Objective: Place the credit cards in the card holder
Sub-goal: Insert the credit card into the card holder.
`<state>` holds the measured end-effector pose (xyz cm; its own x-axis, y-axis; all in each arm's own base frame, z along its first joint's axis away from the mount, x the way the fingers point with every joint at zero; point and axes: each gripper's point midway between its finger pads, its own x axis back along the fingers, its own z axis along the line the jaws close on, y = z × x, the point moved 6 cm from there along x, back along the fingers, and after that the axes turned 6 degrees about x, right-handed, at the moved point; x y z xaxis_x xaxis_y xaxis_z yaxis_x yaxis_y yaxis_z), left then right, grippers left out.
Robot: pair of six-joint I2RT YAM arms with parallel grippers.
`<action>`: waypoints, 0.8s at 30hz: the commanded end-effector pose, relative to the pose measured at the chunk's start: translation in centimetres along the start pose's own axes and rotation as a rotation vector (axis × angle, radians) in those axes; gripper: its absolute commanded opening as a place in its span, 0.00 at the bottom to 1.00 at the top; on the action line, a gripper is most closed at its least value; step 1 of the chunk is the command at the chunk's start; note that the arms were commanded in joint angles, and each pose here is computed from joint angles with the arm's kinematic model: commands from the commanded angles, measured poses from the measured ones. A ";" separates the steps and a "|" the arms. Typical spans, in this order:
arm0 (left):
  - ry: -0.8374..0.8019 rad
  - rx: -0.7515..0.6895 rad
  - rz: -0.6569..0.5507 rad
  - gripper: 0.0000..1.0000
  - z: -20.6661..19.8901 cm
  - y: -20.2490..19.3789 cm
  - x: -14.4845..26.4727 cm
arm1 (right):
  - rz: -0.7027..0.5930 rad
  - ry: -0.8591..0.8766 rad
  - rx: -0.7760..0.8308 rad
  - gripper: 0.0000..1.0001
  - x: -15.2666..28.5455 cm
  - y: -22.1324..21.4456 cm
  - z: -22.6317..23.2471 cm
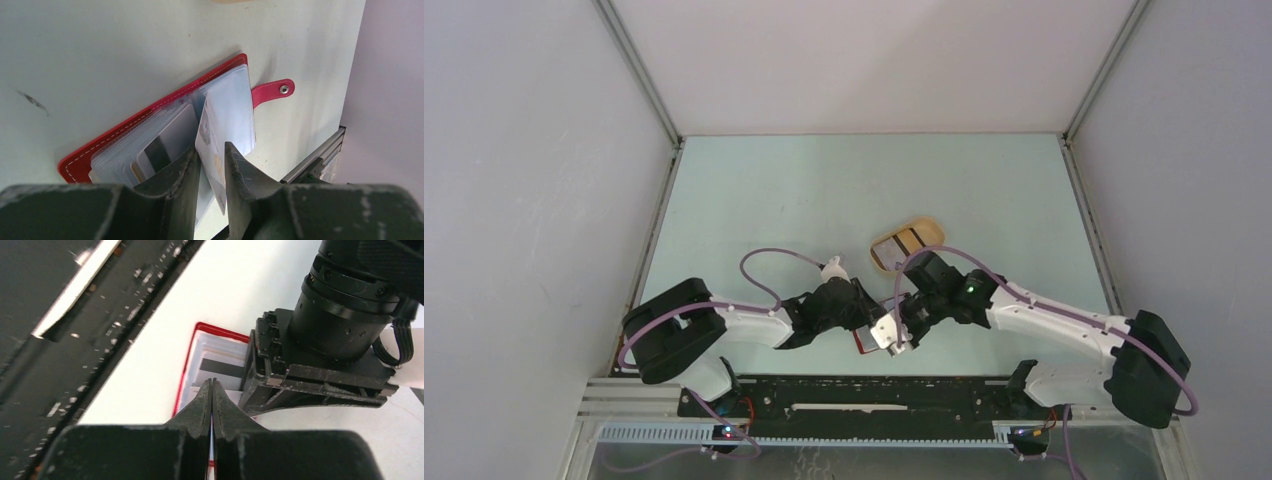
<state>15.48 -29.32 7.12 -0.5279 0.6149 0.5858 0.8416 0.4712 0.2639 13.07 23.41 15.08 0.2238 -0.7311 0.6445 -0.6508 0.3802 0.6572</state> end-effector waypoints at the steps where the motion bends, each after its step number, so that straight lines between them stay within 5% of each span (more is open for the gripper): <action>1: 0.240 -0.095 0.056 0.31 6.3 -1.3 0.7 | 0.128 -0.076 0.173 0.02 -1.5 -1.1 -2.1; 24: 0.243 -0.096 0.059 0.31 6.4 -1.3 0.6 | 0.331 -0.095 0.240 0.00 -5.2 -4.5 -1.6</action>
<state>15.47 -29.32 7.09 -0.5273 0.6154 0.5859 0.8425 0.4683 0.2664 15.72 26.13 9.31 -0.0492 -0.6440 0.7634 -0.8186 0.4639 0.3386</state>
